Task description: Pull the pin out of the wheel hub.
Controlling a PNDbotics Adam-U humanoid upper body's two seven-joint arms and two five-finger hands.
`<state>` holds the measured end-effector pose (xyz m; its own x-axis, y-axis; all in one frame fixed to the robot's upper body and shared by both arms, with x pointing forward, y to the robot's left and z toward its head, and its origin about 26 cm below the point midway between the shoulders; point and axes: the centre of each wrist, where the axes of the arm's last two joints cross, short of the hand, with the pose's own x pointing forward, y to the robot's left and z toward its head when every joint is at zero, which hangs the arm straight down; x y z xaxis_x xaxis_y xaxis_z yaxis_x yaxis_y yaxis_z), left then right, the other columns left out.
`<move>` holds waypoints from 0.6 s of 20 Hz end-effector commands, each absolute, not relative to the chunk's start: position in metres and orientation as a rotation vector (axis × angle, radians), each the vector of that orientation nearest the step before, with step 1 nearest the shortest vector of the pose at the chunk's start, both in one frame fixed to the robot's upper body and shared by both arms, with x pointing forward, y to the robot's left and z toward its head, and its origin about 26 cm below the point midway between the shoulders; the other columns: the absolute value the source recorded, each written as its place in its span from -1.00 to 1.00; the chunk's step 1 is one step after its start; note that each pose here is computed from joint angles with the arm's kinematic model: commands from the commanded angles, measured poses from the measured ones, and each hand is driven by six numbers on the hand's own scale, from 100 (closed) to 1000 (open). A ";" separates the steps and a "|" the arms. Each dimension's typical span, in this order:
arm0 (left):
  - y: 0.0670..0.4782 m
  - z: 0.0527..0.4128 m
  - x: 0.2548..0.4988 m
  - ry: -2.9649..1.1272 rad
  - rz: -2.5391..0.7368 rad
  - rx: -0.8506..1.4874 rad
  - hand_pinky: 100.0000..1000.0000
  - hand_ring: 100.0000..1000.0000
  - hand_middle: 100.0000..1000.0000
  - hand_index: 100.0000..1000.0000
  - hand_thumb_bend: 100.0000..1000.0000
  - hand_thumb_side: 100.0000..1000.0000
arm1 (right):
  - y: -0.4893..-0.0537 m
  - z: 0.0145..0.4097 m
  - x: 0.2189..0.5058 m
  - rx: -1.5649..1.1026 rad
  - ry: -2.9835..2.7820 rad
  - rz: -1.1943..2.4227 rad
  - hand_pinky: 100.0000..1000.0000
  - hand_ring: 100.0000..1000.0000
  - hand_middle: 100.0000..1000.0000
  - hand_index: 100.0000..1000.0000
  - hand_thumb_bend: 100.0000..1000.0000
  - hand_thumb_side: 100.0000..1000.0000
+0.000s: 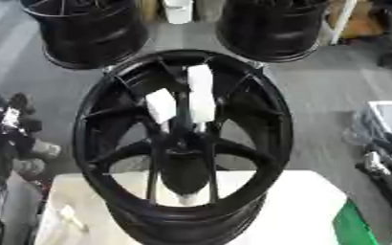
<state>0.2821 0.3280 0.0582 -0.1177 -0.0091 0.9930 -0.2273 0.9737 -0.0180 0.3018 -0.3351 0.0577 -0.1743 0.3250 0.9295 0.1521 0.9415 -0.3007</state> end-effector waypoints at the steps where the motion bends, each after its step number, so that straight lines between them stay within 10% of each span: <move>1: 0.330 0.067 0.282 -1.708 0.166 0.183 0.23 -0.03 0.06 0.35 0.05 -0.04 | -0.361 0.099 0.317 -0.481 -1.846 0.257 0.30 0.06 0.73 0.96 -1.00 -0.19; 12: 0.329 0.063 0.280 -1.690 0.141 0.175 0.23 -0.03 0.07 0.35 0.05 -0.03 | -0.346 0.241 0.377 -0.391 -2.134 0.975 0.38 0.23 0.77 0.96 -1.00 -0.43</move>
<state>0.2798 0.3267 0.0549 -0.1023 -0.0091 0.9947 -0.2082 0.9780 -0.0124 0.3770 -0.3399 0.2268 -0.6558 0.5162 0.5509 -0.0092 0.7243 -0.6895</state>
